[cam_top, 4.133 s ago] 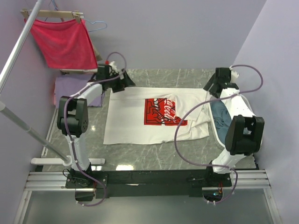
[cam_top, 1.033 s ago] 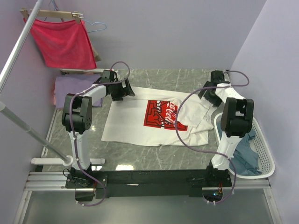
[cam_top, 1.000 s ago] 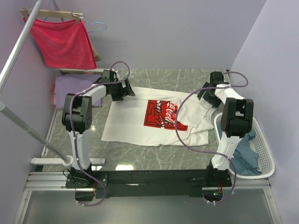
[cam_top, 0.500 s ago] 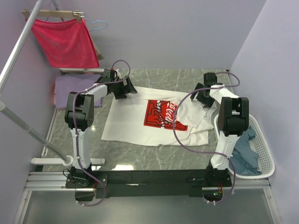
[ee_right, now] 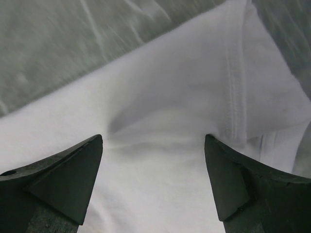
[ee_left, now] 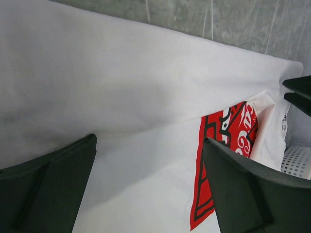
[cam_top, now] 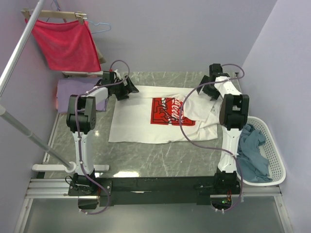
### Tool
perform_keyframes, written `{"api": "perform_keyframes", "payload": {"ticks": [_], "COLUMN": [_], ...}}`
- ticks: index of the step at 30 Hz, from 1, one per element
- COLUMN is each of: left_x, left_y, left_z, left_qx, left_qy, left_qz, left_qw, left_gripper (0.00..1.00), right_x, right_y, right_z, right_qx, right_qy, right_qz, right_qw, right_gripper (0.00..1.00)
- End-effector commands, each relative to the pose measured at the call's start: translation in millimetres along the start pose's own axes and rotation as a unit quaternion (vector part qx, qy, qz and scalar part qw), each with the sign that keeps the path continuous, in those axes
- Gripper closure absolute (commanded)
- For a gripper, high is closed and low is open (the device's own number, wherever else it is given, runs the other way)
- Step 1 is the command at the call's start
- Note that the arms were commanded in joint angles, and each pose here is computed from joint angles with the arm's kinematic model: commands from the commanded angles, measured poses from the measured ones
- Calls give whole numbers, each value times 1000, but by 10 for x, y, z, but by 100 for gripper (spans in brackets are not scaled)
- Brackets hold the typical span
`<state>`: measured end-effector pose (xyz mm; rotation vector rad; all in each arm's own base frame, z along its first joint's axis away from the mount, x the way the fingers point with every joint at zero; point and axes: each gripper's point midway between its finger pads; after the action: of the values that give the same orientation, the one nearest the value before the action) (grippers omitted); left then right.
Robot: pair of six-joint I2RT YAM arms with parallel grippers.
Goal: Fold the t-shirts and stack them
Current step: Fold the flattened tshirt in 1/3 of the way
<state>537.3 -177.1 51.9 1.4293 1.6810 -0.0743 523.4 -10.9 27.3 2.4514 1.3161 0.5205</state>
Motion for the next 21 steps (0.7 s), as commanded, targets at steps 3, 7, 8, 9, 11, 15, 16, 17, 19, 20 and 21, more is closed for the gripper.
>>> {"api": "perform_keyframes", "payload": {"ticks": [3,7,8,9,11,15,16,17,19,20,21], "left_x": [900,996,973,964,803,447,335,264,114,22,-43], "left_y": [-356,-294,-225,-188,-58,214,290,312,378,342,331], "left_z": [-26,-113,-128,-139,-149,-251,-347,-384,-541,-562,-604], "left_qx": [31,18,7,1,-12,-45,-58,-66,-90,-92,-97], "left_qy": [136,150,142,140,108,57,51,48,49,48,49], "left_qz": [-46,-52,-50,-50,-38,-10,-5,-2,6,11,18], "left_qw": [989,987,989,989,993,997,997,997,995,995,994], "left_gripper": [1,1,1,1,1,0,1,1,0,1,1], "right_x": [428,657,690,768,824,1006,994,921,897,805,765], "right_y": [344,337,328,419,431,880,930,847,966,867,848], "right_z": [114,184,190,172,11,-771,-903,-919,-1349,-1336,-1538], "right_qx": [-2,13,11,-9,-24,-141,-160,-159,-203,-197,-203], "right_qy": [38,88,97,115,142,204,206,201,210,196,198], "right_qz": [-24,-40,-43,-45,-48,-55,-57,-60,-60,-56,-54], "right_qw": [999,995,994,992,988,967,964,965,955,959,957], "right_gripper": [8,8,8,8,6,2,2,1,0,0,0]}}
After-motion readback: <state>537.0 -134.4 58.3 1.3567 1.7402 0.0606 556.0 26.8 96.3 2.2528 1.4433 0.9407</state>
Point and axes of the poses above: each gripper's point midway between its finger pads, its own z axis out along the fingers, its own x axis along the line the jaws close on, y = z × x, and after that the axes turned 3 degrees about z, right-handed
